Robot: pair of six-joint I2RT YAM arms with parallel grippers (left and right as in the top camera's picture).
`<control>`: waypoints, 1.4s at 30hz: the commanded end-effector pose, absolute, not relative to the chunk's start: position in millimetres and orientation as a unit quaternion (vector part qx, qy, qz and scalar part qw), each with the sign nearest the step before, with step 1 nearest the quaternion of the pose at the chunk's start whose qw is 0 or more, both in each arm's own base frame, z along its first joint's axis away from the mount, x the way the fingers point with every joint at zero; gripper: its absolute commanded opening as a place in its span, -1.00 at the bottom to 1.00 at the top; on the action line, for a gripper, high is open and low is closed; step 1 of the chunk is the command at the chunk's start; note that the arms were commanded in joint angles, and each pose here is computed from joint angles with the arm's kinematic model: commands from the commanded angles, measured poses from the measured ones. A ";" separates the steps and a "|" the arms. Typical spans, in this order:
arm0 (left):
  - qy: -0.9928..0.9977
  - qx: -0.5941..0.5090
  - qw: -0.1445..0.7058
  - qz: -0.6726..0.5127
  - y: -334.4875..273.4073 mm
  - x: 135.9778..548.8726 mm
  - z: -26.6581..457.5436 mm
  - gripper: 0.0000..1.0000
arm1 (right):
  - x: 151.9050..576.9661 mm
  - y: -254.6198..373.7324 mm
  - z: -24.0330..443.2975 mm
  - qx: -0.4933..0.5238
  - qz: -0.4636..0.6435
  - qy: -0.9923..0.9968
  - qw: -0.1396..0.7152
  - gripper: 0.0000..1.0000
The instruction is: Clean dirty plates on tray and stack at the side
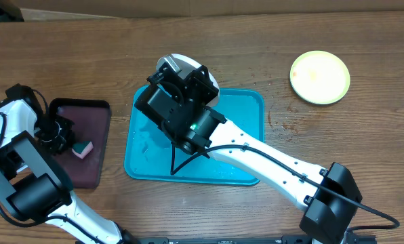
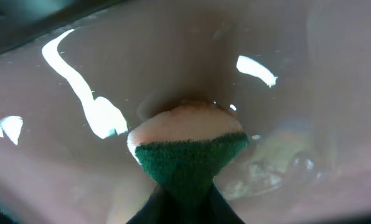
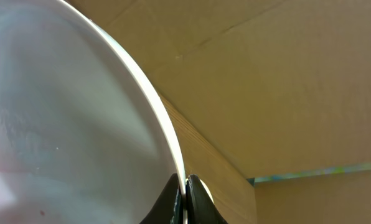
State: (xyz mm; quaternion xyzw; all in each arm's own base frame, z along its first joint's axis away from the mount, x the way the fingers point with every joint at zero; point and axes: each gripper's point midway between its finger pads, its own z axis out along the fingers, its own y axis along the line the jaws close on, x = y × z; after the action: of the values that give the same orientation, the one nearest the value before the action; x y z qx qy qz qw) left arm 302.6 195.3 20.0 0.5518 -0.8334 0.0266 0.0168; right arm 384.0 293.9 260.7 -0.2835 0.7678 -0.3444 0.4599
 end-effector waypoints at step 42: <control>-0.833 0.531 -0.140 0.073 197.9 326.9 131.3 1.00 | 453.9 -41.0 163.6 0.244 0.133 0.942 0.190 -0.93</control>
State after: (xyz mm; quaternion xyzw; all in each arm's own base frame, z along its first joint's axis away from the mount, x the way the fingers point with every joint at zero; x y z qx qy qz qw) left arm 322.6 198.1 120.8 0.5272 -0.8378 0.0670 -0.1249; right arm 454.3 0.2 157.8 0.1911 0.9481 0.1909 0.1681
